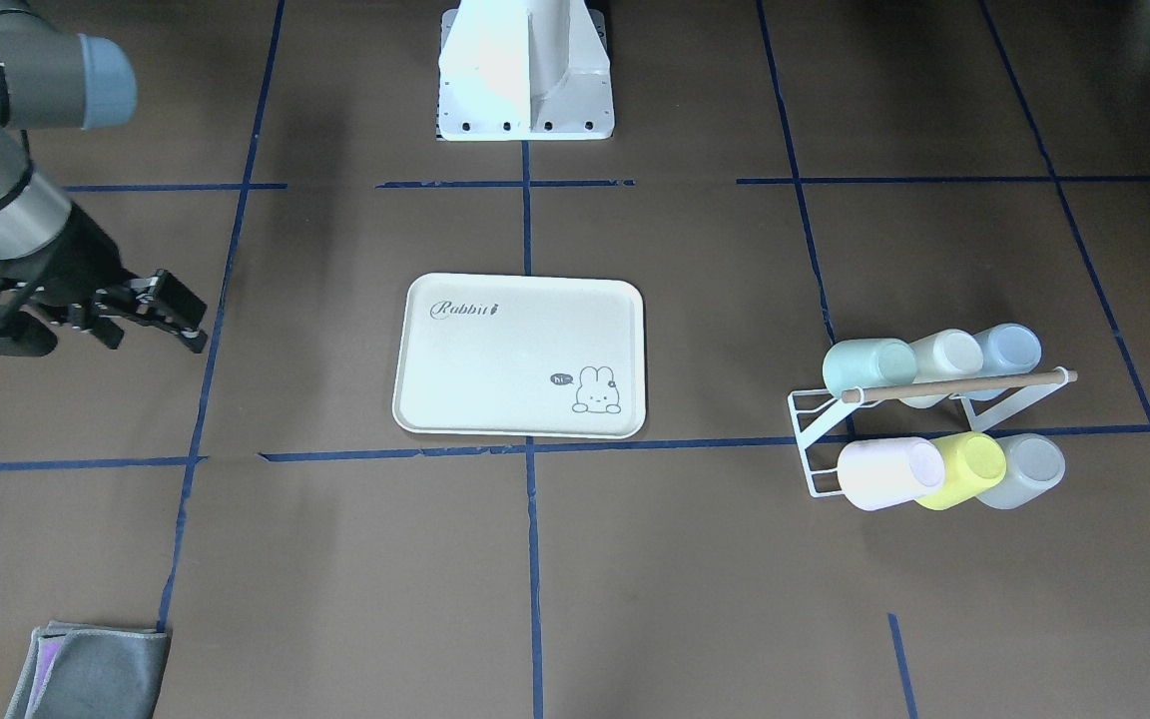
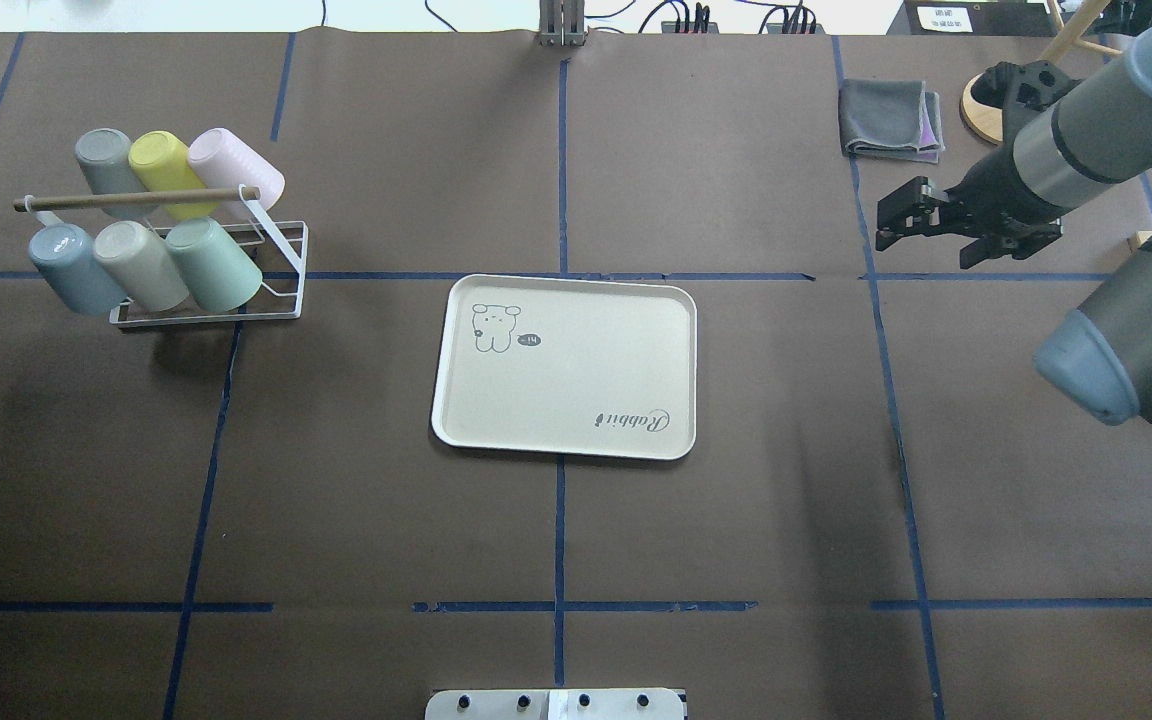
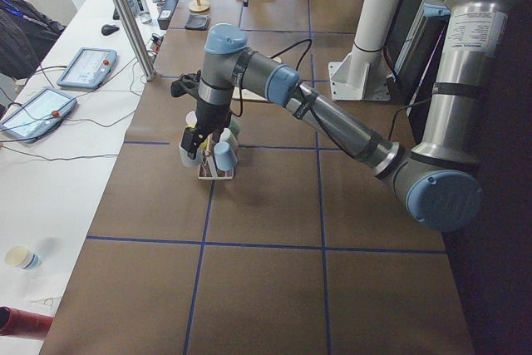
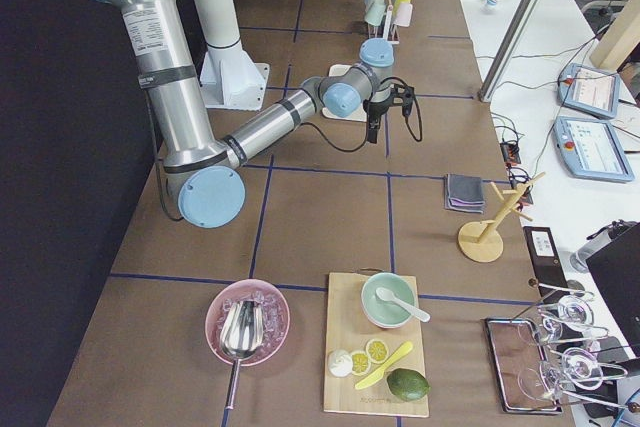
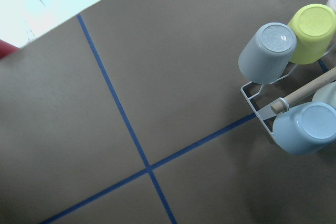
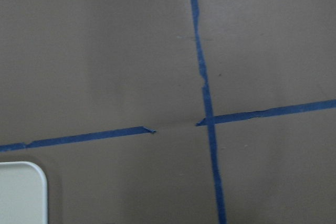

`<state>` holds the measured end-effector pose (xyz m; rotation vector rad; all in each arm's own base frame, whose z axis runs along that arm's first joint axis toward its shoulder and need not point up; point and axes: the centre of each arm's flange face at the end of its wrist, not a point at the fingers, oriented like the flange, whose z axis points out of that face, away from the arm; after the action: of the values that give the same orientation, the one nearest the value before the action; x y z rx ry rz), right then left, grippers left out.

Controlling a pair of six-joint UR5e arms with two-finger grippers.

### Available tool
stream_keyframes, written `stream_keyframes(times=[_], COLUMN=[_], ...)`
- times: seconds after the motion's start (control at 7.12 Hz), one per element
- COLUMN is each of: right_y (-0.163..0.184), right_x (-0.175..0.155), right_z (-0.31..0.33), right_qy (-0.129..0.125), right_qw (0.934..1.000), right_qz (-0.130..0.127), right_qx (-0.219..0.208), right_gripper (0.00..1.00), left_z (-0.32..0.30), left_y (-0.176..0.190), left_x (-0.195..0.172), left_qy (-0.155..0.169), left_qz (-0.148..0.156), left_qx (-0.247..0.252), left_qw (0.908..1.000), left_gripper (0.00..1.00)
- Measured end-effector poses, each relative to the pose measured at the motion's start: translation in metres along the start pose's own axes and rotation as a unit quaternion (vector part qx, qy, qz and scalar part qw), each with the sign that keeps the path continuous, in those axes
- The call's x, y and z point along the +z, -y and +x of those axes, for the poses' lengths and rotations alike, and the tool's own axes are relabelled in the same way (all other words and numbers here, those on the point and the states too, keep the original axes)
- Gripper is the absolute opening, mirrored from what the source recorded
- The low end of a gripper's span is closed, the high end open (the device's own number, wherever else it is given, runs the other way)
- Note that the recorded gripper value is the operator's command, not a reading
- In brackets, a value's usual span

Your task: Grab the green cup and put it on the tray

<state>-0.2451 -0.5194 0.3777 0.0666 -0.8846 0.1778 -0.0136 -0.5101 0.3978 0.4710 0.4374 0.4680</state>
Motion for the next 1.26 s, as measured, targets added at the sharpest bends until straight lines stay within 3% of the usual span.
stream_keyframes(times=[0.28, 0.56, 0.84, 0.98, 1.26], right_y=[0.008, 0.019, 0.022, 0.022, 0.02], right_x=[-0.004, -0.013, -0.024, -0.029, -0.037], right_z=[0.062, 0.106, 0.158, 0.181, 0.216], right_qy=[-0.035, -0.073, -0.095, -0.1, -0.102], right_qw=[0.9985, 0.9939, 0.9879, 0.9859, 0.9846], right_qz=[-0.001, -0.014, -0.026, -0.03, -0.036], right_qx=[-0.042, -0.082, -0.119, -0.13, -0.137], right_gripper=[1.0, 1.0, 1.0, 1.0, 1.0], left_z=[0.032, 0.045, 0.085, 0.119, 0.202], left_y=[0.01, 0.014, 0.032, 0.047, 0.079], left_x=[-0.014, -0.036, -0.035, -0.03, -0.02], left_qy=[0.067, 0.116, 0.159, 0.189, 0.24], left_qz=[0.001, -0.004, -0.02, -0.043, -0.096], left_qx=[0.093, 0.177, 0.241, 0.28, 0.365], left_qw=[0.9934, 0.9772, 0.9573, 0.9405, 0.8944], left_gripper=[1.0, 1.0, 1.0, 1.0, 1.0])
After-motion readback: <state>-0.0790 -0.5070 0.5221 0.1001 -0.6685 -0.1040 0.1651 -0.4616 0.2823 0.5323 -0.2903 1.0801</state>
